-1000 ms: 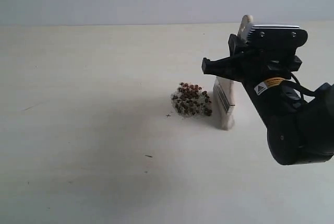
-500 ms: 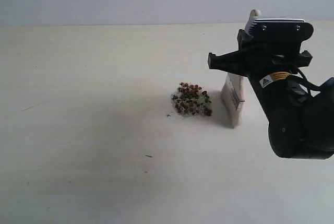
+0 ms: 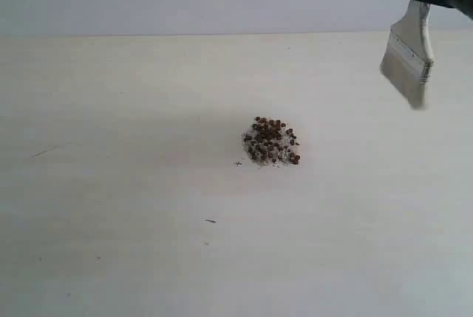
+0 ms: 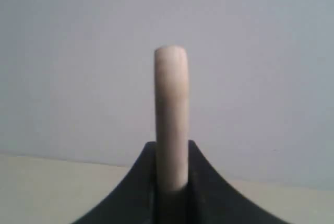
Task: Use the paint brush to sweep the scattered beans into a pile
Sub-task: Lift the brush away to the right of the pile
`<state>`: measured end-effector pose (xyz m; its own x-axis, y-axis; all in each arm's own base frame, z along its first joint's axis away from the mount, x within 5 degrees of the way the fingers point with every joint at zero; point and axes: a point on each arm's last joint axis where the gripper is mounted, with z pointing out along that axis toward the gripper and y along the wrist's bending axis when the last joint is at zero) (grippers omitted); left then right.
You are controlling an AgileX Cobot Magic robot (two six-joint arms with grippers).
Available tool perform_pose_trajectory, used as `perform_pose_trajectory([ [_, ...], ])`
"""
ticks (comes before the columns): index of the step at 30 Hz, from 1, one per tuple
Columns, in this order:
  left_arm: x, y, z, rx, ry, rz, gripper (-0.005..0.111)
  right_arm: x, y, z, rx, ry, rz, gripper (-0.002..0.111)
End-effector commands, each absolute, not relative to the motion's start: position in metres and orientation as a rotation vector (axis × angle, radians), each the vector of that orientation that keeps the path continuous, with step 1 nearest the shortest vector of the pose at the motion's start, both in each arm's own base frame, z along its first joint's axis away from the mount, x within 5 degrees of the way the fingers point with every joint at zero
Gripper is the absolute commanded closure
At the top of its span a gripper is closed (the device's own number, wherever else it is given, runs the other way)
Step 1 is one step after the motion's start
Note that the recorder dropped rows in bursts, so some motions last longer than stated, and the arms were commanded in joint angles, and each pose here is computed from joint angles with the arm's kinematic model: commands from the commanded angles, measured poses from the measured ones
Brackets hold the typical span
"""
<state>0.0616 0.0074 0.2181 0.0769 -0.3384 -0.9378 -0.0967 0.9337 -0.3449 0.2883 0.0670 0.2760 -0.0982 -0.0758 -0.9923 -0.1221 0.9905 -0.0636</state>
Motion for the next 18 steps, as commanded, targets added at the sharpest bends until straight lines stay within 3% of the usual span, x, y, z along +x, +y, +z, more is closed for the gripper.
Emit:
perform_pose_trajectory([
  [1, 0.062, 0.007, 0.217, -0.361, 1.499, -0.189, 0.107, 0.297, 0.077, 0.291, -0.446, 1.721, 0.044, 0.108],
  [13, 0.062, 0.007, 0.217, -0.361, 1.499, -0.189, 0.107, 0.355, 0.081, 0.273, -0.477, 2.343, -0.057, 0.108],
  [18, 0.062, 0.007, 0.217, -0.361, 1.499, -0.189, 0.107, 0.36, 0.095, 0.281, -0.637, 2.48, 0.168, 0.108],
])
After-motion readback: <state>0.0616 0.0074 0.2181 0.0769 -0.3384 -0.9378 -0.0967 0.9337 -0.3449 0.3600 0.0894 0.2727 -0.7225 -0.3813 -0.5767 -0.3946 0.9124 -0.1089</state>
